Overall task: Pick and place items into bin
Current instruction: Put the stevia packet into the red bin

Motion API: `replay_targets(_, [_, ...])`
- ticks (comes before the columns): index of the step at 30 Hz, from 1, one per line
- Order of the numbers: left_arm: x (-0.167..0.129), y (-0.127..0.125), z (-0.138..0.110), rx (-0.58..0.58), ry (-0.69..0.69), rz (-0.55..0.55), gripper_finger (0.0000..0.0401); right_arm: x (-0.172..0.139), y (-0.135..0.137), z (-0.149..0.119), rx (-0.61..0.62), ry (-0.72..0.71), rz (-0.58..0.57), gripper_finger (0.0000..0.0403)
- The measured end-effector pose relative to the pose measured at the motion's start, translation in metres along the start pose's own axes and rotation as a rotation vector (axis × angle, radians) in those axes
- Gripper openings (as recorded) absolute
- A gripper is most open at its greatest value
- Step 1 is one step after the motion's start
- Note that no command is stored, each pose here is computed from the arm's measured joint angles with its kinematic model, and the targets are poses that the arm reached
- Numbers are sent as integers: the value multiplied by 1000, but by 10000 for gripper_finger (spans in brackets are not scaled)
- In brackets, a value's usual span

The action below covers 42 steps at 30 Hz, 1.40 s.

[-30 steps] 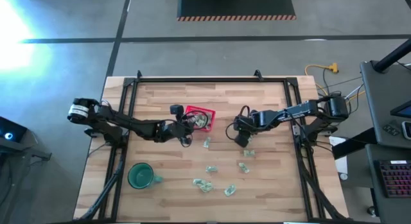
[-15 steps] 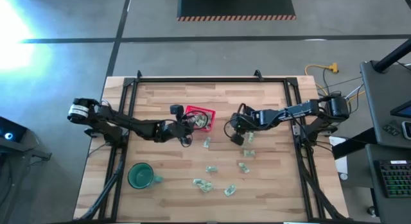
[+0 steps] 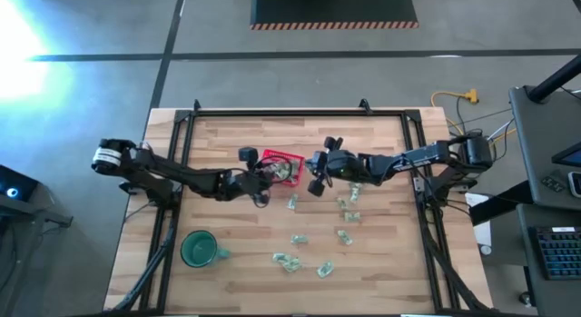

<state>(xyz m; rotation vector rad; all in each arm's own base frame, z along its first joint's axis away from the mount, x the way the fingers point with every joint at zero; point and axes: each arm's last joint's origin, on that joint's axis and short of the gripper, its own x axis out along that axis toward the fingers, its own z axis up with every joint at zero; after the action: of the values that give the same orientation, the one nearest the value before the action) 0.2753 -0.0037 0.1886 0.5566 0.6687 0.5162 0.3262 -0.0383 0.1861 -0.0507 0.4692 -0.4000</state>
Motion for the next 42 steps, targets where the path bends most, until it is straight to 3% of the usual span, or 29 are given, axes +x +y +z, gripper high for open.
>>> replay_targets(4, [-10, 6, -6, 10, 55, -19, 116, 9, -2, 3, 27, -85, -12, 13])
replay_targets(9, [-28, 19, -14, -42, 120, -37, 116, 18, -2, -5, 33, -78, -20, 13])
replay_targets(21, [-55, 40, -13, -201, 31, -100, 116, 40, -2, -7, 78, -126, -30, 13])
replay_targets(31, [-57, 37, -12, -206, 13, -161, 116, 75, 7, -10, 69, -61, -24, 15])
replay_targets(39, [-58, 36, -12, -204, 6, -192, 116, 74, 9, 1, 6, -54, 30, 88])
replay_targets(42, [-58, 34, -11, -204, -9, -257, 116, 68, 7, 7, -5, -53, 27, 122])
